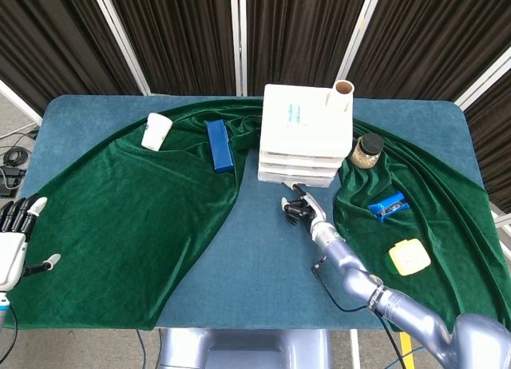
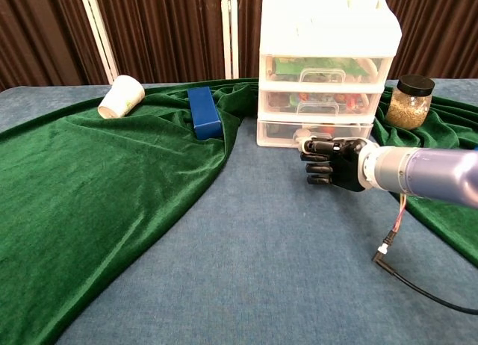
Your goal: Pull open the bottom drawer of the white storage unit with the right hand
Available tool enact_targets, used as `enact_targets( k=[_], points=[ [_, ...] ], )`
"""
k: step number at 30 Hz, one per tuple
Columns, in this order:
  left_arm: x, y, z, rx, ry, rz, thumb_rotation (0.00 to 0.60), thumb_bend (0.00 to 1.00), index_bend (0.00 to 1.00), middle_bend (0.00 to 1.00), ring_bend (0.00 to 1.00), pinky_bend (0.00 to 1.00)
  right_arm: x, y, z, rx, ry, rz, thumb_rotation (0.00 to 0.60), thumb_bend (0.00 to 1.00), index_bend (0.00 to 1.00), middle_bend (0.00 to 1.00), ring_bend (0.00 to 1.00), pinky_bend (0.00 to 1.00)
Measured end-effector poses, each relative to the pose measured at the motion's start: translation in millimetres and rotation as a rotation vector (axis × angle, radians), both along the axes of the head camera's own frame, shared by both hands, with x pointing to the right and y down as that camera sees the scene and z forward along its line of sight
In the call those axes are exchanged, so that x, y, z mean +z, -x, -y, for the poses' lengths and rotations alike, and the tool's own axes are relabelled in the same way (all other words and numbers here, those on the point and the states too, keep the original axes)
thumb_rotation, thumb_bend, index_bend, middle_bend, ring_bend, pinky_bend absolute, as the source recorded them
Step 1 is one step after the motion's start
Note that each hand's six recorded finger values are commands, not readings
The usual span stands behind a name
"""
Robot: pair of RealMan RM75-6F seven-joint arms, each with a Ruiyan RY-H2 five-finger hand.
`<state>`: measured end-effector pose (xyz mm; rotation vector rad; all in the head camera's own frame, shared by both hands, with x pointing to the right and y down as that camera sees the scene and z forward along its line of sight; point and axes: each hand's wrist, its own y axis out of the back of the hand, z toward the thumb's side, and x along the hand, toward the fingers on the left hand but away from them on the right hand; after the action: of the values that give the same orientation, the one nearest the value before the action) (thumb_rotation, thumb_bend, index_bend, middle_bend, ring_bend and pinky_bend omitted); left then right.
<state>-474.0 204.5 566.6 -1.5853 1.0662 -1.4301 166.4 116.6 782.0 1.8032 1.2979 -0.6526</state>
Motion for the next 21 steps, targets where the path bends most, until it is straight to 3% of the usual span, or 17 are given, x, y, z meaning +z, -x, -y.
enact_targets(
  k=[21],
  points=[
    [0.3,-1.9,-1.3,0.006,0.007,0.006,0.600,0.08,0.00,0.00,0.00,0.00,-10.8,-11.7,-22.9,-0.020,0.012,0.027,0.600,0.54,0.28,0.94,0.96,0.90]
  ],
)
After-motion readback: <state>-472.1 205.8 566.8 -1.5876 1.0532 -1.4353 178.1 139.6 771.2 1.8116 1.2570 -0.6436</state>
